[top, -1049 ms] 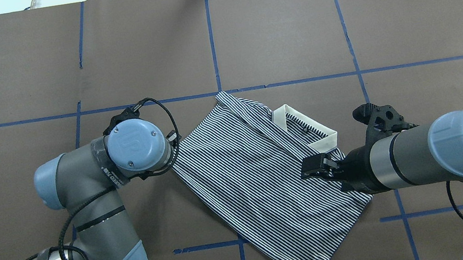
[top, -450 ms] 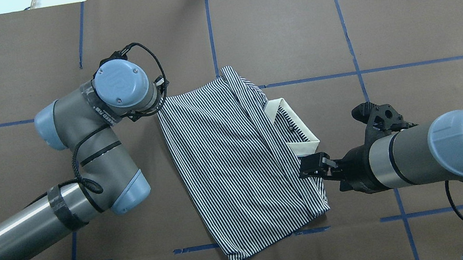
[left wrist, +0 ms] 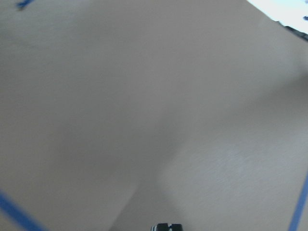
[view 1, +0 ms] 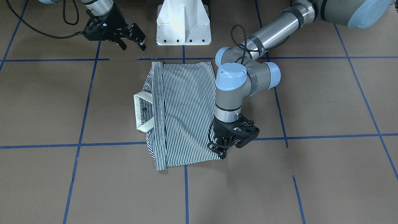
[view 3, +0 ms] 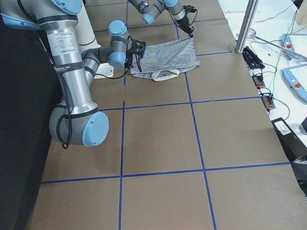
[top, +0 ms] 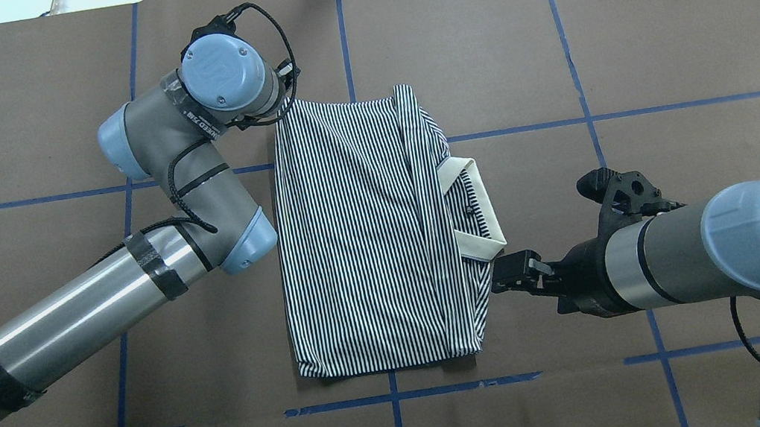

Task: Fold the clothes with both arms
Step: 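Rotate the shirt a quarter turn with the right gripper while the left arm moves away, then release the shirt and move the right gripper over its middle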

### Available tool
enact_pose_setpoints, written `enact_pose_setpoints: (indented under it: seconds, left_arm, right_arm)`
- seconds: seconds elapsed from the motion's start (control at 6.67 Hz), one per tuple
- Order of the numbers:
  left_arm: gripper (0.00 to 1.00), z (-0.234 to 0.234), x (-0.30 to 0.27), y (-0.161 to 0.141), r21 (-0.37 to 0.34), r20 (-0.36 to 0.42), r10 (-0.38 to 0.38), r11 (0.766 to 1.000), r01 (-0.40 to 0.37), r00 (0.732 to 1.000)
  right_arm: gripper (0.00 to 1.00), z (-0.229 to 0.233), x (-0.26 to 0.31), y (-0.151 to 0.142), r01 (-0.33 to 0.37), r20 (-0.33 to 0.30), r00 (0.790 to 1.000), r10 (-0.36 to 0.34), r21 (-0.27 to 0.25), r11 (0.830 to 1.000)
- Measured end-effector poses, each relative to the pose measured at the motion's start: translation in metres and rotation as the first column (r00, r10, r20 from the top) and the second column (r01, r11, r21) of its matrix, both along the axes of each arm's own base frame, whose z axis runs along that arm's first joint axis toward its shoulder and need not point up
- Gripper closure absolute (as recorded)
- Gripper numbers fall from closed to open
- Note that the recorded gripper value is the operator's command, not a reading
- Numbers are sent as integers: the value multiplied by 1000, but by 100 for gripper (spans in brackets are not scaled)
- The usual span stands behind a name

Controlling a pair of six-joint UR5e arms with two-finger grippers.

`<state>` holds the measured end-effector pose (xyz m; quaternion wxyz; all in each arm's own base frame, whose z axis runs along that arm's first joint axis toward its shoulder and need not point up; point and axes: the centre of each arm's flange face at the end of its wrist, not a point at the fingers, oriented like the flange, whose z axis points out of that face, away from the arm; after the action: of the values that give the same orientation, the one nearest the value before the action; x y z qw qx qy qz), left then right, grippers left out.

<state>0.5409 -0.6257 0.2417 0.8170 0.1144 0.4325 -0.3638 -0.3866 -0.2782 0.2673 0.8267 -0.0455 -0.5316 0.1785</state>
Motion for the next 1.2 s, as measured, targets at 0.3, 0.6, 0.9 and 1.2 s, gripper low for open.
enact_pose_setpoints:
  seconds: [0.3, 0.6, 0.9, 1.2]
  left_arm:
    - [23, 15, 0, -23, 74, 18, -22, 997, 21, 1000]
    - [0, 6, 1, -27, 131, -16, -26, 991, 28, 1000]
    - [0, 4, -4, -33, 167, -34, -23, 986, 28, 999]
    - [0, 13, -15, -38, 142, -5, 23, 990, -22, 1000]
  right_arm:
    - [0, 0, -1, 0, 1, -1, 1000, -1, 0, 1000]
    - [0, 4, -3, -1, 0, -9, 1000, 0, 0, 1000]
    - [0, 9, -6, -4, -13, -24, 1000, 13, 9, 1000]
    - [0, 13, -21, -12, -17, -57, 998, 19, 34, 999]
